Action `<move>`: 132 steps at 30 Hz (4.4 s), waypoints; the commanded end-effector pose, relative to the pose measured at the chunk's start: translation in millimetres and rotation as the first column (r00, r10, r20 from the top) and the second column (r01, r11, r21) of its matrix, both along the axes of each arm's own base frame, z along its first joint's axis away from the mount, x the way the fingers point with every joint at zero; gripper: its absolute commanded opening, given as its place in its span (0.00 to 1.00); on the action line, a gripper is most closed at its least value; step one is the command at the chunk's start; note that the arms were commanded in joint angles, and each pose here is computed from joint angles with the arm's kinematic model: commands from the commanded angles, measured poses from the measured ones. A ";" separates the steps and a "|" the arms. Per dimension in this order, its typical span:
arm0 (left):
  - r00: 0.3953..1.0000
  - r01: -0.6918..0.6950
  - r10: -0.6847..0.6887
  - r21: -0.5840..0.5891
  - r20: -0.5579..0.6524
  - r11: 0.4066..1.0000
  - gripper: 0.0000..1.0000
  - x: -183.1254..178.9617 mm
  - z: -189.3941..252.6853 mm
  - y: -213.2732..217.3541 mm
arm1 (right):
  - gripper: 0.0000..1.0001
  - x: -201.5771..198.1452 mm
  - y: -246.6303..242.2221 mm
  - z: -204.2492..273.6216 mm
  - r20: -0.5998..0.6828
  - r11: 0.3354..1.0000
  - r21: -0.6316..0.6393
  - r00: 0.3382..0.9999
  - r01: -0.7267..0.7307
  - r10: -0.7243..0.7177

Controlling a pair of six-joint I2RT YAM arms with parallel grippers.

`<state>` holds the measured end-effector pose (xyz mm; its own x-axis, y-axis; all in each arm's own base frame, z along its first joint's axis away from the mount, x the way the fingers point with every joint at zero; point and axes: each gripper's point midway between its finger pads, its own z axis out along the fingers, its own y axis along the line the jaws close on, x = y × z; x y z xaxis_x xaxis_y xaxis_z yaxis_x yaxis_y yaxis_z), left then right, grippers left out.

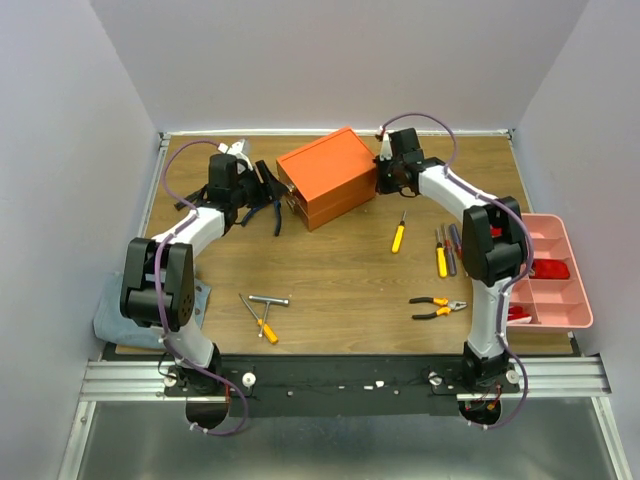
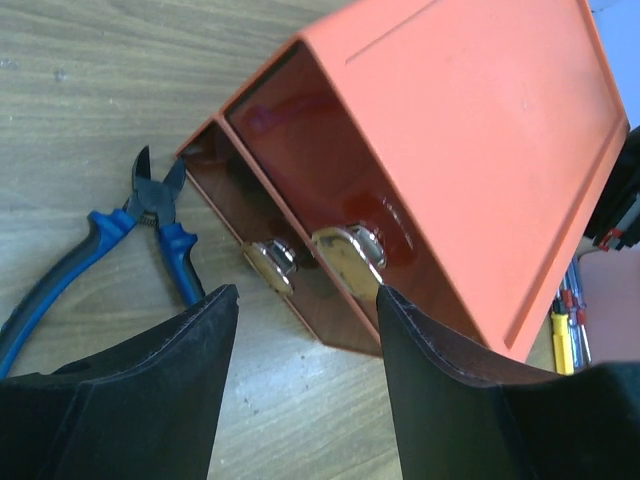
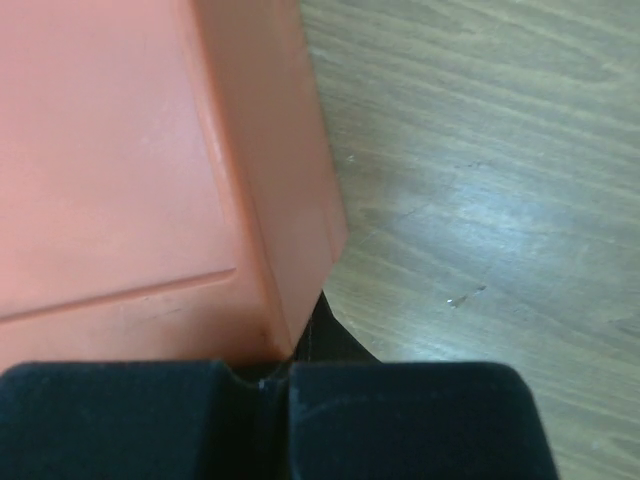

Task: Sort the tools into containers

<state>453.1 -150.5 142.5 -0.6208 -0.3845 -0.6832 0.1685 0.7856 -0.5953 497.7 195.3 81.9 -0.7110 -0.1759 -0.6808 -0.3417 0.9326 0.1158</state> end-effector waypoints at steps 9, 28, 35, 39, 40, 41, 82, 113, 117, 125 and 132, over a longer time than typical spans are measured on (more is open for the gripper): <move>0.998 -0.068 0.069 -0.107 0.001 0.992 0.70 -10.1 15.0 2.3 | 0.55 -39.4 -33.8 89.8 0.162 0.993 -0.073 0.981 -0.093 0.104; 0.973 -0.199 0.192 -0.044 -0.130 0.979 0.72 13.1 -21.2 3.1 | 0.71 24.8 39.1 112.3 0.313 0.968 -0.085 0.916 -0.235 0.250; 0.956 -0.213 0.217 0.041 -0.196 0.976 0.72 -5.1 -42.9 12.3 | 0.71 29.1 60.3 101.2 0.307 0.960 -0.089 0.910 -0.264 0.278; 0.950 -0.217 0.224 0.056 -0.216 0.975 0.72 -11.6 -51.9 14.9 | 0.71 33.8 57.4 97.3 0.312 0.961 -0.121 0.910 -0.248 0.274; 0.950 -0.217 0.224 0.057 -0.217 0.975 0.72 -11.9 -52.9 14.9 | 0.71 35.8 55.7 94.8 0.311 0.961 -0.133 0.911 -0.241 0.271; 0.948 -0.220 0.227 0.055 -0.226 0.974 0.72 -12.0 -54.7 14.7 | 0.71 37.4 54.5 95.1 0.317 0.960 -0.145 0.908 -0.239 0.274; 0.979 -0.194 0.197 -0.061 0.046 0.979 0.84 -63.4 74.1 65.8 | 0.71 29.0 34.1 133.5 0.417 0.960 -0.241 0.878 -0.143 0.235; 0.915 -0.379 0.384 -0.058 0.122 0.923 0.85 -52.3 102.4 134.7 | 0.55 -120.9 -49.9 -55.0 -0.392 0.974 -0.078 0.892 0.213 -0.226; 0.913 -0.383 0.388 -0.062 0.121 0.921 0.85 -53.3 100.9 135.6 | 0.31 -118.4 -55.2 -57.7 -0.398 0.969 -0.116 0.884 0.218 -0.247; 0.879 -0.468 0.470 -0.046 0.083 0.883 0.86 -51.2 80.3 149.5 | 0.01 -100.4 -50.7 76.4 -0.120 0.985 0.024 0.979 0.170 -0.166; 0.874 -0.476 0.477 -0.037 0.091 0.879 0.85 -49.2 71.1 152.5 | 0.01 -94.2 62.8 220.6 0.312 0.925 0.170 0.909 -0.339 0.275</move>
